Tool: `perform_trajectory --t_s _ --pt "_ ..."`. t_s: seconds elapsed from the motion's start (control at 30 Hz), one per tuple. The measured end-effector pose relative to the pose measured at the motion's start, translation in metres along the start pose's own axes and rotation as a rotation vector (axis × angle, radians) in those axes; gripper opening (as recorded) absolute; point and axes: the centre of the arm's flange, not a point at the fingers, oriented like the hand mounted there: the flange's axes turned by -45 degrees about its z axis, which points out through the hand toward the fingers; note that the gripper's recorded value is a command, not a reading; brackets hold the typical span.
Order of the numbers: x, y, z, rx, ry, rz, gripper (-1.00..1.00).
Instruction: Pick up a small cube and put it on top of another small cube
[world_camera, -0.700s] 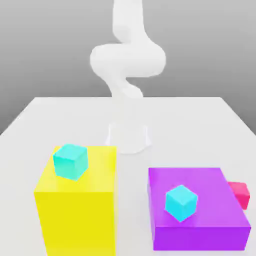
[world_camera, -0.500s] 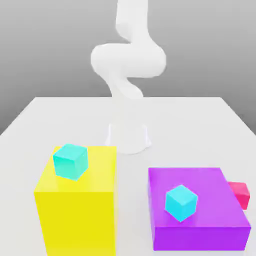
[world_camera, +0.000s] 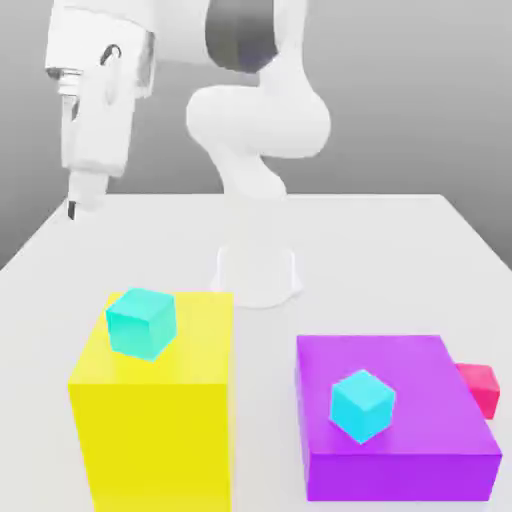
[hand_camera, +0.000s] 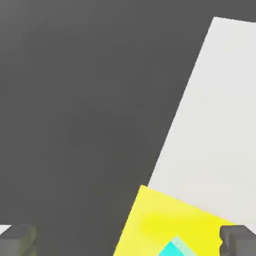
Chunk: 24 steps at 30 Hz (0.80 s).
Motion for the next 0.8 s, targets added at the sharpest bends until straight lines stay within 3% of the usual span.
perform_trajectory --t_s 0.6,0.8 --pt "0.006 0.168 0.179 -0.348 -0.062 1.012 0.00" --pt "-0.009 0.186 0.233 -0.363 -0.065 1.051 0.00"
